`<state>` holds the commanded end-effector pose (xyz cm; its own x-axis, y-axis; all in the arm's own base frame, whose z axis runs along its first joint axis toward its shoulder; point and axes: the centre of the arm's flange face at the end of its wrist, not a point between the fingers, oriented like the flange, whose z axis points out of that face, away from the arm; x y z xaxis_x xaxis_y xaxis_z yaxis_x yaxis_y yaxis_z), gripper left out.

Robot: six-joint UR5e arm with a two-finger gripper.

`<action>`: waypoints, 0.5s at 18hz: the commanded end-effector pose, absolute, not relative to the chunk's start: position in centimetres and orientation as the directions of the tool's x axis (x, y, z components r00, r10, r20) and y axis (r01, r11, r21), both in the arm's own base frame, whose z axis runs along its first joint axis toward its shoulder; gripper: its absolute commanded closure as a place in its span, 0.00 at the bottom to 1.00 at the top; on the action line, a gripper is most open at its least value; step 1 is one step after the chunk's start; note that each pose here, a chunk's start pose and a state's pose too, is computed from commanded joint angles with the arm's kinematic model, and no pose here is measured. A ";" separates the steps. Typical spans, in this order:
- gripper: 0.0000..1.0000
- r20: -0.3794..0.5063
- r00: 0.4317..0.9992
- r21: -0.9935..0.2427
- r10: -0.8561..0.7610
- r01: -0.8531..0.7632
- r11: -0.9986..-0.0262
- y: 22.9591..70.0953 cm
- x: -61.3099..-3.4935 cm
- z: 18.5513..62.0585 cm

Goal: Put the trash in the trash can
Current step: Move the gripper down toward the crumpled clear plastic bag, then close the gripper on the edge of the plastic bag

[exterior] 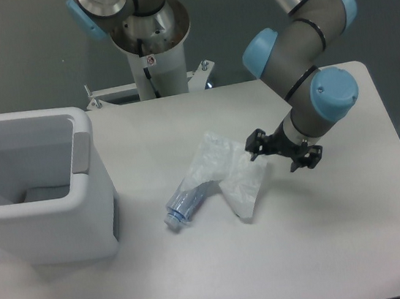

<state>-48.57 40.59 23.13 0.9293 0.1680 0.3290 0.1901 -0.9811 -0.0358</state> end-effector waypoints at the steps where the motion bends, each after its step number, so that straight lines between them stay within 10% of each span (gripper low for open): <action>1: 0.00 0.331 0.928 -0.034 0.170 0.192 -0.981 40.7 -48.9 22.7; 9: 0.00 0.359 0.915 0.003 0.186 0.198 -0.980 41.5 -48.4 20.7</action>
